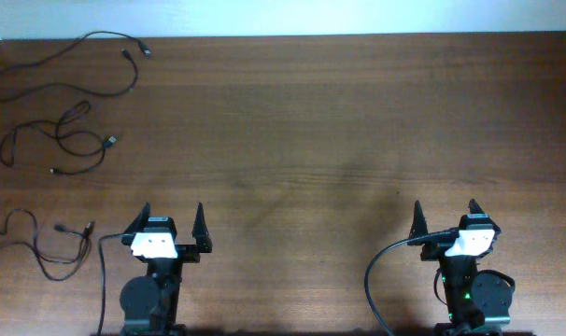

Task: Untangle cables

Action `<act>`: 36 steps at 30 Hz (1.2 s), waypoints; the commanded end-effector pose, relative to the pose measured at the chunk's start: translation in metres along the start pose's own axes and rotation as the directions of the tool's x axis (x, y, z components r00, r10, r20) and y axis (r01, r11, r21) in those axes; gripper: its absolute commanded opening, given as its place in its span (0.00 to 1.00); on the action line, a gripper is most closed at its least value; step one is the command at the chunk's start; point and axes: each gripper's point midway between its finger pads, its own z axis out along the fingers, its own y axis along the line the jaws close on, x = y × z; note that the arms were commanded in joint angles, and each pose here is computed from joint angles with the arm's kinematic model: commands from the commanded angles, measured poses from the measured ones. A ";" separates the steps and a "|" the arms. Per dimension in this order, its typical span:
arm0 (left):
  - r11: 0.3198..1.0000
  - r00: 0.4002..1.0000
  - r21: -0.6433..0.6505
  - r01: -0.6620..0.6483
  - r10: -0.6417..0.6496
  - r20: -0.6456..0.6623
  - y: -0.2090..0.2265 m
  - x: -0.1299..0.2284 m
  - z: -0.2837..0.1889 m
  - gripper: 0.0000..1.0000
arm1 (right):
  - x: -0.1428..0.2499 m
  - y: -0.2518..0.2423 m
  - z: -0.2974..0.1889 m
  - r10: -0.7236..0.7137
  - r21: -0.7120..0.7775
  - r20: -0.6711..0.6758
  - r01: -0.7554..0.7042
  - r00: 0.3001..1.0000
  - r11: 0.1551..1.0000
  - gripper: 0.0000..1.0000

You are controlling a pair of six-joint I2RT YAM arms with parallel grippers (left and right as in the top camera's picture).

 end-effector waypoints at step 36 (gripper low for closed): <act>1.000 1.000 -0.016 -0.003 0.003 -0.001 0.003 0.001 0.000 0.99 | 0.003 -0.003 0.000 0.000 0.016 -0.006 0.000 1.000 1.000 0.99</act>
